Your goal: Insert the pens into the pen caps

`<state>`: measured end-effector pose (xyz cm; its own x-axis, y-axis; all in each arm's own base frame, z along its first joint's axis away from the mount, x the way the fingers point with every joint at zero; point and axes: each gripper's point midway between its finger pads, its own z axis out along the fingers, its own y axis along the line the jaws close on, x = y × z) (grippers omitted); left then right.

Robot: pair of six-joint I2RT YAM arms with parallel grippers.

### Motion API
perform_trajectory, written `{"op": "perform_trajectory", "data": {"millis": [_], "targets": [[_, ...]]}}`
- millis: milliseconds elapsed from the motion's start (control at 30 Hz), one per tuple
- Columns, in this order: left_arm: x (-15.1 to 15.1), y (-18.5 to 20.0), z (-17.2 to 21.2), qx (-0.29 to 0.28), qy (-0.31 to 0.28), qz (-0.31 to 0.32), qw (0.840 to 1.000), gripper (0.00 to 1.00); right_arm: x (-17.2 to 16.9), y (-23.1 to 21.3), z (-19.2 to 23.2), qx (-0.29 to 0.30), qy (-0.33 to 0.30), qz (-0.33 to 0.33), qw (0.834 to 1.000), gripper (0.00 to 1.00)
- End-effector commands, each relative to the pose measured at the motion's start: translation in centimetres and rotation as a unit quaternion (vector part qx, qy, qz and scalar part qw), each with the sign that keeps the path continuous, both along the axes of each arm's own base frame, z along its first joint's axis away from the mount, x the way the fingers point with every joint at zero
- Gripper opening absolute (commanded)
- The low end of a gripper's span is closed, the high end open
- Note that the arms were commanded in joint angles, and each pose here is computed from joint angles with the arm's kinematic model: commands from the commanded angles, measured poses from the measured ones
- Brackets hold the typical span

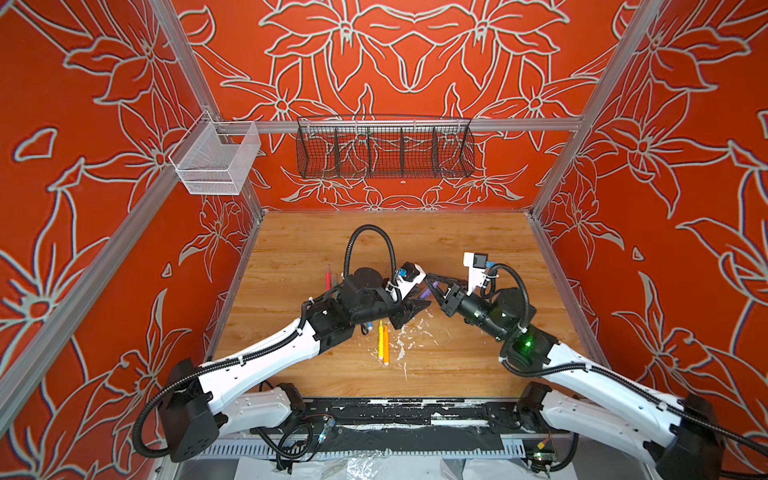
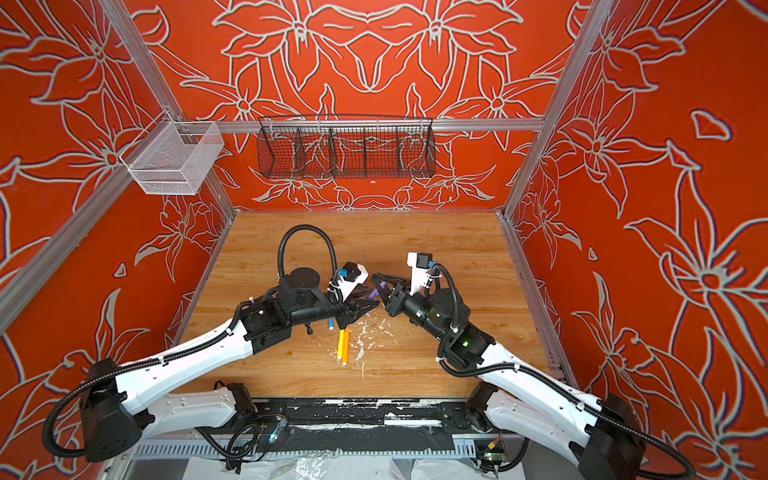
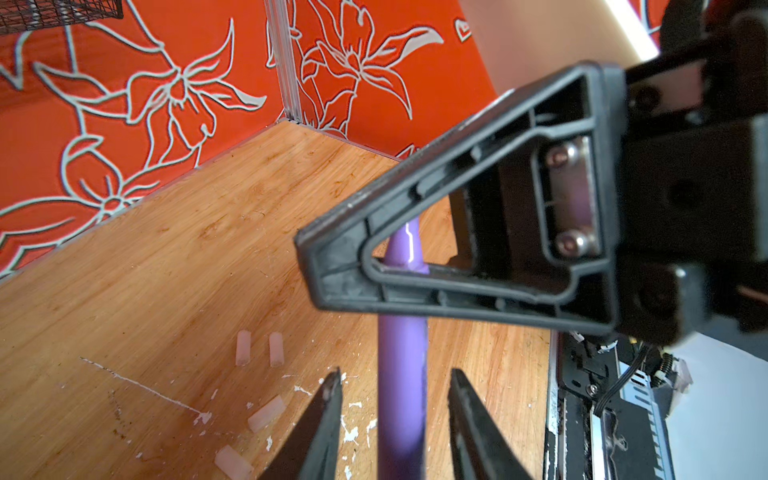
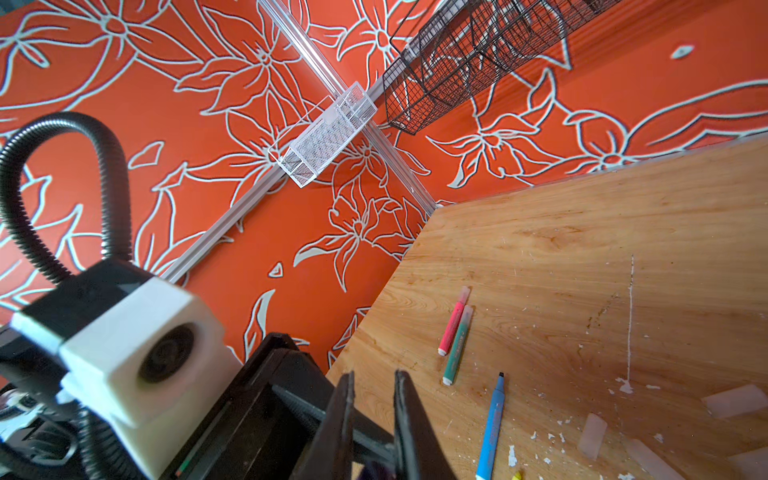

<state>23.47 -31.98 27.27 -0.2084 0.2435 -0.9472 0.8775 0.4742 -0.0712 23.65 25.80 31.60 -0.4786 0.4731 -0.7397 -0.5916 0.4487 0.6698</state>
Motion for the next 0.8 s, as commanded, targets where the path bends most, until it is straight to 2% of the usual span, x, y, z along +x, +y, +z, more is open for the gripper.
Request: {"op": "perform_trajectory", "data": {"millis": [0,100,167,267,300,400,533,633,767], "targets": [[0.1,-0.5,0.5,-0.005,-0.014,-0.007,1.0,0.4,-0.4,-0.3,1.5,0.025,-0.011,-0.001,1.0,0.0],[-0.2,-0.7,0.6,-0.004,-0.01,-0.015,1.0,0.34,-0.5,-0.3,1.4,0.03,-0.013,-0.002,0.999,0.0],[-0.1,-0.5,0.4,-0.005,-0.014,-0.009,1.0,0.23,-0.3,-0.3,1.3,0.021,-0.01,-0.005,1.0,0.0],[0.4,-0.2,0.7,-0.007,-0.019,0.007,1.0,0.01,-0.1,-0.4,0.7,0.02,-0.002,-0.012,1.0,0.0],[0.6,-0.1,0.8,-0.008,-0.019,0.015,1.0,0.0,-0.1,-0.5,0.5,0.022,-0.001,-0.013,1.0,0.05],[1.3,0.6,0.7,-0.007,-0.021,0.045,0.999,0.0,0.1,-1.1,0.4,0.013,-0.001,-0.03,0.999,0.27],[3.2,2.4,1.2,-0.02,-0.03,0.118,0.992,0.0,0.6,-3.3,-0.9,-0.038,0.016,-0.087,0.995,0.46],[4.4,4.5,1.8,-0.039,-0.027,0.171,0.984,0.0,0.9,-5.5,-2.3,-0.059,0.032,-0.138,0.988,0.55],[6.7,9.4,2.0,-0.097,-0.01,0.267,0.959,0.0,1.5,-7.6,-4.3,-0.102,0.052,-0.19,0.975,0.57]]}}
